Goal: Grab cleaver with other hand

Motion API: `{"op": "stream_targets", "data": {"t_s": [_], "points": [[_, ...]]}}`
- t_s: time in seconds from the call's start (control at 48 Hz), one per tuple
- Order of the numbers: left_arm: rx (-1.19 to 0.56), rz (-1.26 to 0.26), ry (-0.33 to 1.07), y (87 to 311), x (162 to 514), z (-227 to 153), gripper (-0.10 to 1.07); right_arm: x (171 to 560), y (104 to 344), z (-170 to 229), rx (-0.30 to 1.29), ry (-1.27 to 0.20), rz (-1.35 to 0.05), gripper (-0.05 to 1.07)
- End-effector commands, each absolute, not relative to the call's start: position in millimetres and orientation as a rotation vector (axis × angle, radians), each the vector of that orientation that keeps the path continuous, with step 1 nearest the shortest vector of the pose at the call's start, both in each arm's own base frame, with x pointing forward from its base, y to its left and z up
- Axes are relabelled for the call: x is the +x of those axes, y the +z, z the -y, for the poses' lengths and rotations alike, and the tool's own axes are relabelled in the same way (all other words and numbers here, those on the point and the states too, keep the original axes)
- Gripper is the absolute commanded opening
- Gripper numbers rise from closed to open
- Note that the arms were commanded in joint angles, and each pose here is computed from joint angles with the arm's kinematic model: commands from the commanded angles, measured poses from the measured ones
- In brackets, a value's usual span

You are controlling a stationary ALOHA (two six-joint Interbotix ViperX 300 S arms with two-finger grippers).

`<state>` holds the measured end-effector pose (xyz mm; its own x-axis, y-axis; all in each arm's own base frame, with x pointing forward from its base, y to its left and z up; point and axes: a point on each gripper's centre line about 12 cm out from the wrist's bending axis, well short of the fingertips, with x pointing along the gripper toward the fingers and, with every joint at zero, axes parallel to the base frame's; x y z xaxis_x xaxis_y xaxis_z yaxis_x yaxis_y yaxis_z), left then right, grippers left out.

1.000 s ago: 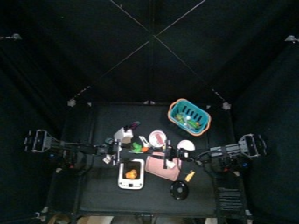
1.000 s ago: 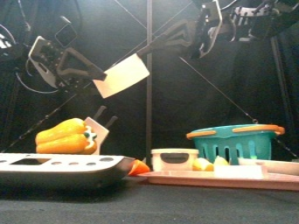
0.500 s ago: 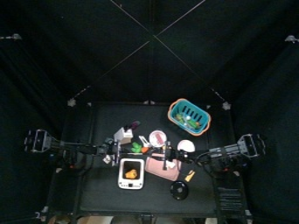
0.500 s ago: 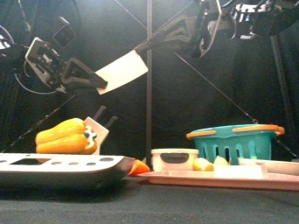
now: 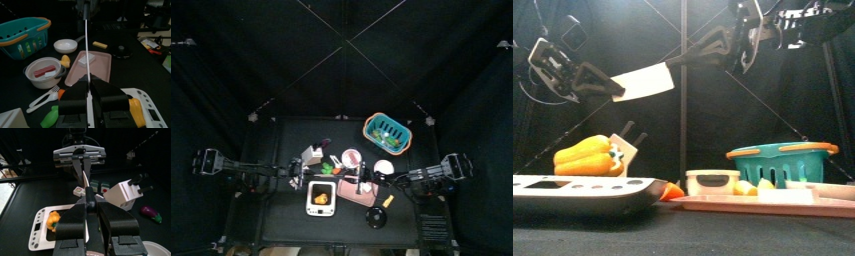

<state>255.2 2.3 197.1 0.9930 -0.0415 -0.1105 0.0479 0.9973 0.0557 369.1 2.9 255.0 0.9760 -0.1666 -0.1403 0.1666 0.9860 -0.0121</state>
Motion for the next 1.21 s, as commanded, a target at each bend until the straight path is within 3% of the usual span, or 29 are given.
{"op": "stream_targets", "data": {"t_s": [0.0,0.188,0.583,0.958,1.188], "points": [[0.055,-0.063,-0.057,207.2,252.3,1.1,0.38,374.6,260.4,-3.2,0.022,-0.171,-0.137,0.42],[0.054,-0.055,-0.092,206.6,242.3,10.3,0.32,387.4,255.0,-3.7,0.046,-0.169,-0.174,0.41],[0.041,-0.092,-0.181,196.3,236.3,33.1,0.31,407.7,230.2,-7.9,0.059,-0.15,-0.267,0.41],[-0.11,-0.126,-0.05,187.0,231.3,19.5,0.3,419.1,227.7,-14.5,0.059,-0.123,-0.29,0.41],[-0.109,-0.129,-0.036,185.9,230.7,17.0,0.3,418.9,224.7,-14.5,0.055,-0.123,-0.298,0.41]]}}
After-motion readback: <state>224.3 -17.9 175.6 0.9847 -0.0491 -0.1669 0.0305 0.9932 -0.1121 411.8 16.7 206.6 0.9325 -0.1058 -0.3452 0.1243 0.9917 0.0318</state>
